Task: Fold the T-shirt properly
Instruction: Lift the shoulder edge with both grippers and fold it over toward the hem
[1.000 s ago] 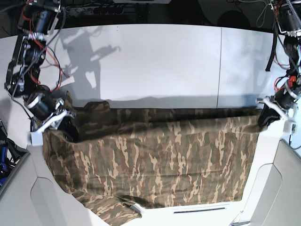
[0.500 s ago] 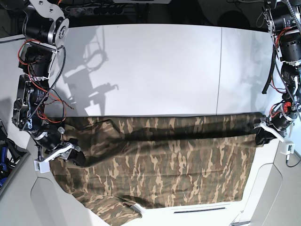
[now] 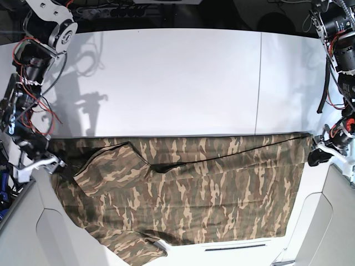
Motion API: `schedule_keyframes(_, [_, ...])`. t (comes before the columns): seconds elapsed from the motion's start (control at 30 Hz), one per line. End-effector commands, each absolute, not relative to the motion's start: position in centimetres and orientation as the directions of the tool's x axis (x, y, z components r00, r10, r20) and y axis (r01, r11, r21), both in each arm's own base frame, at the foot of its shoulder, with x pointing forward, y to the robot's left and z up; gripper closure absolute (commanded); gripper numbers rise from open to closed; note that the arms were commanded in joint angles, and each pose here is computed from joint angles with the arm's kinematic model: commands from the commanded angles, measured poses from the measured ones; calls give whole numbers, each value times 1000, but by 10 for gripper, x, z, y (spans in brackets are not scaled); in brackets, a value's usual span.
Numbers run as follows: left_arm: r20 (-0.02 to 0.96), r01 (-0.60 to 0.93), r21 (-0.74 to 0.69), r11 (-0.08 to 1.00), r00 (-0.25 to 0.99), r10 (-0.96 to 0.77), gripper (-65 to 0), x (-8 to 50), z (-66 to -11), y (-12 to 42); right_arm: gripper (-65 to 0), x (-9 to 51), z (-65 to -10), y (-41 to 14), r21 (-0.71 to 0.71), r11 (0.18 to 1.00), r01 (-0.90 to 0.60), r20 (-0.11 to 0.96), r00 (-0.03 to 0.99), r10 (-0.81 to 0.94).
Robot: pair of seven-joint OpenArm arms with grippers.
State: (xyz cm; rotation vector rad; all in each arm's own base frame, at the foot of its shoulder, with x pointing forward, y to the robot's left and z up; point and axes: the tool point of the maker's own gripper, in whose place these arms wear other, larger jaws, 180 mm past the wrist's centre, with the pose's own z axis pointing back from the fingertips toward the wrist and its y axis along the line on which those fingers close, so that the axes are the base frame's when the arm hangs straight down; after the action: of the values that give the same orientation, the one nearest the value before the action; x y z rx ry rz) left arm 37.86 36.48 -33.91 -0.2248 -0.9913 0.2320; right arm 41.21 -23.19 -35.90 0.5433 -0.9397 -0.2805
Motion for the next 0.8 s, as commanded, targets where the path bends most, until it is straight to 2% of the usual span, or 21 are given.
schedule_keyframes(0.0, [829,-97,-287,953,472,298,-296,383,-319,379,-401,419,-340,-244,555,831,-16,719,511,-471])
schedule_keyframes(0.17, [819,-148,-323,935,452,354,-441,366,-326,392,-401,396,-352,-280,567,820,79,709,461,-534])
schedule_keyframes(0.3, [805,-171,-338,926,458,378,-443,359,-342,391,-401,384,-358,-301,545,828,130,722,429,-543])
schedule_keyframes(0.5, [779,-215,-374,902,454,431,-443,353,-371,385,-401,386,-359,-305,533,833,148,727,423,-540])
schedule_keyframes(0.77, [747,-215,-419,882,470,469,-442,355,-398,354,-401,390,-385,-278,524,842,132,704,489,-515])
